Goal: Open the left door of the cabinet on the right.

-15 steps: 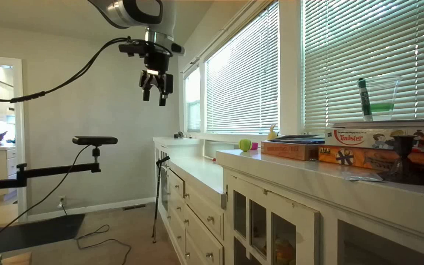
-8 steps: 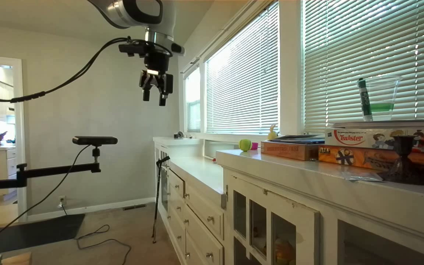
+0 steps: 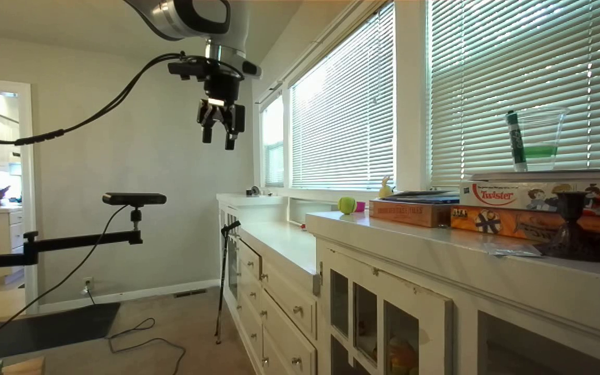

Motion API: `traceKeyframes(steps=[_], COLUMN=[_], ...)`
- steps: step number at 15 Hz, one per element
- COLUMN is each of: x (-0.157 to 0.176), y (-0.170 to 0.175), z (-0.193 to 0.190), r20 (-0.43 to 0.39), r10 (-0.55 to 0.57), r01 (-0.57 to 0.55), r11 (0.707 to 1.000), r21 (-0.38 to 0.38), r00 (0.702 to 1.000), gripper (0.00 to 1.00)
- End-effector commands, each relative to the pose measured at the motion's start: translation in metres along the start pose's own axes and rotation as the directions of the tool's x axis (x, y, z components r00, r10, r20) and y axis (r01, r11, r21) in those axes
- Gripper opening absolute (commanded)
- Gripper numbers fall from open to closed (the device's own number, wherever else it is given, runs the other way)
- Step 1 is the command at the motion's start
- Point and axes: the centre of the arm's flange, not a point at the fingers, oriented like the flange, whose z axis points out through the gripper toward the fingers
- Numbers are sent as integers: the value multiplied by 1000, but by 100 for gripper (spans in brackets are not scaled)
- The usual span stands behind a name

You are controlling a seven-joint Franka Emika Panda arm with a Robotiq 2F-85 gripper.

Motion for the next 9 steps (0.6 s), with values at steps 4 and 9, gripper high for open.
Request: traceKeyframes(steps=[4,9], x=[5,6], y=[37,91], z=[4,14], r20=[-33,-29], r10=[48,154], r01=[-48,-155], r11=[999,986], r21=[-22,-52], r00=[998,988], gripper=[100,100])
